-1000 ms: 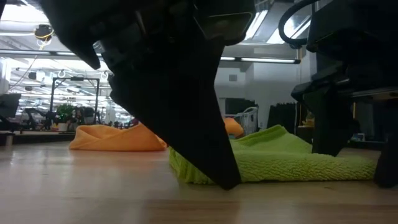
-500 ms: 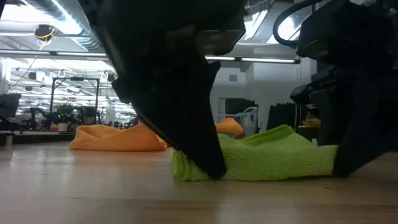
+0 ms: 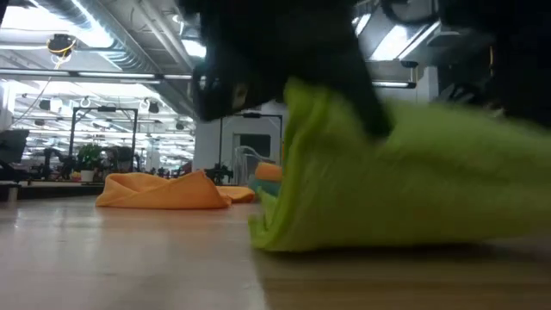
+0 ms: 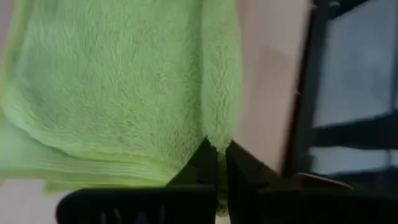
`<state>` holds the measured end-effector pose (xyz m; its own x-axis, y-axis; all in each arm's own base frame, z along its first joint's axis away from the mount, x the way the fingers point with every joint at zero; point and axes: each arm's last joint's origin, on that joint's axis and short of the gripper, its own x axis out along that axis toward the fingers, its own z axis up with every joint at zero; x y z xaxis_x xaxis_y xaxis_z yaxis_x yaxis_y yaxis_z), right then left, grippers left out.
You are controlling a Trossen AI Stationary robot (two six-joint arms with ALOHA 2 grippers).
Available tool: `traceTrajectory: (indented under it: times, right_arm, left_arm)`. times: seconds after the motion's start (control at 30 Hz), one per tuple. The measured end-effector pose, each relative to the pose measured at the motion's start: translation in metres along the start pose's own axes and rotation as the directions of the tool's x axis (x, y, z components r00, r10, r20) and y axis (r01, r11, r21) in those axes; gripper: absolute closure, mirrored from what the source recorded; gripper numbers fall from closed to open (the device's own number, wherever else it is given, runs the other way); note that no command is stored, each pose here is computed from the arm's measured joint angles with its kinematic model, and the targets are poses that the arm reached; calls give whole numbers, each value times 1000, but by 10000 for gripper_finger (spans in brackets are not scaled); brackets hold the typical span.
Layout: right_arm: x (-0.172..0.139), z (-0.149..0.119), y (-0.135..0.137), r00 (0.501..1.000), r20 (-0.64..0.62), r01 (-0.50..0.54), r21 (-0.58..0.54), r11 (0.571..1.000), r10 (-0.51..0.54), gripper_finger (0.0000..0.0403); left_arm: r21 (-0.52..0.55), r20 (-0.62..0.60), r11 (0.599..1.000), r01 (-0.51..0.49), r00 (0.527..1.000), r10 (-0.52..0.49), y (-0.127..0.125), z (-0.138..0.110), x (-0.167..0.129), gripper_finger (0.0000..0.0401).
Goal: Fold microfiber towels
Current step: Fold the green microfiber cloth
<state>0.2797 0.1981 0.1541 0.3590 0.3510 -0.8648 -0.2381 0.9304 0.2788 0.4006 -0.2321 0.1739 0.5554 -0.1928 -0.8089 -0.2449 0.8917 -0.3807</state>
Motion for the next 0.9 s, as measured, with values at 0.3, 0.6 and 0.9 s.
traceTrajectory:
  times: [0.3,0.6,0.9]
  right_arm:
    - [-23,25,18,994,-59,-93,3,996,93,392]
    - [-28,31,14,1000,-27,9,5,1000,-8,391]
    - [-30,37,4,994,-57,-89,103,991,95,391]
  left_arm:
    - [-12,-7,991,134,991,-134,-23,13,-17,401]
    - [-31,-47,998,61,997,-62,-17,8,-16,401]
    - [-54,-63,998,33,997,-36,-18,3,-17,401]
